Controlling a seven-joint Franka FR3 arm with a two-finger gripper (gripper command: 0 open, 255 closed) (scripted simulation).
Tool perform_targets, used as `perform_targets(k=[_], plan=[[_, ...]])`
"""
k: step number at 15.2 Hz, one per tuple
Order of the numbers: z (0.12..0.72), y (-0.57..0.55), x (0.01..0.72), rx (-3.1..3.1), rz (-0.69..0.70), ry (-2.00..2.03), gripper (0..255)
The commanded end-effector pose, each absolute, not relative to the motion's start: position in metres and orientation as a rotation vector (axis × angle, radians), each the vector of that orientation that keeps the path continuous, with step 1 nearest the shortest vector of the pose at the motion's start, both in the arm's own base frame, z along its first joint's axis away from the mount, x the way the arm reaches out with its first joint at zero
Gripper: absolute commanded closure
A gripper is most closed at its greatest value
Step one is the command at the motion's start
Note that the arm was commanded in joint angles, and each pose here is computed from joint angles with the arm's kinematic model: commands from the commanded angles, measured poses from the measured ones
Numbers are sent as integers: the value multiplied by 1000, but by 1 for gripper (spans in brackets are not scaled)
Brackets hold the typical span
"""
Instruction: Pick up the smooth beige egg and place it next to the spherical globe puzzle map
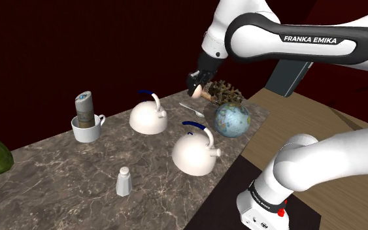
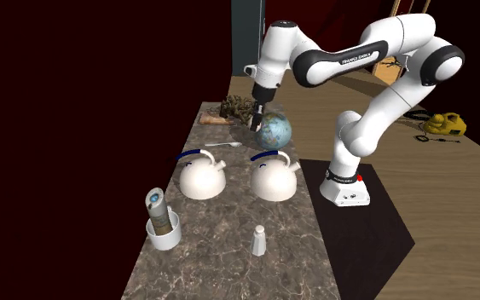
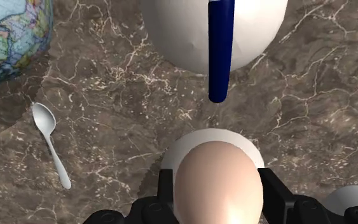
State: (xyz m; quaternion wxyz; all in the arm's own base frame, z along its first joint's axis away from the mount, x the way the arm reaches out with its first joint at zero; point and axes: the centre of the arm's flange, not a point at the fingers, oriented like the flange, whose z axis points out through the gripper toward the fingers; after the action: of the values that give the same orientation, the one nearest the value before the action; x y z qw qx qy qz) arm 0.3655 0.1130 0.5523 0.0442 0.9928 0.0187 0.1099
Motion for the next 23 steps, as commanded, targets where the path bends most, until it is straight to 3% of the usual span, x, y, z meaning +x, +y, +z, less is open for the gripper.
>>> perform_targets(k=[1, 23], plan=[[555, 90, 359, 3034, 337, 60, 255], [555, -186, 269, 3034, 337, 60, 255]])
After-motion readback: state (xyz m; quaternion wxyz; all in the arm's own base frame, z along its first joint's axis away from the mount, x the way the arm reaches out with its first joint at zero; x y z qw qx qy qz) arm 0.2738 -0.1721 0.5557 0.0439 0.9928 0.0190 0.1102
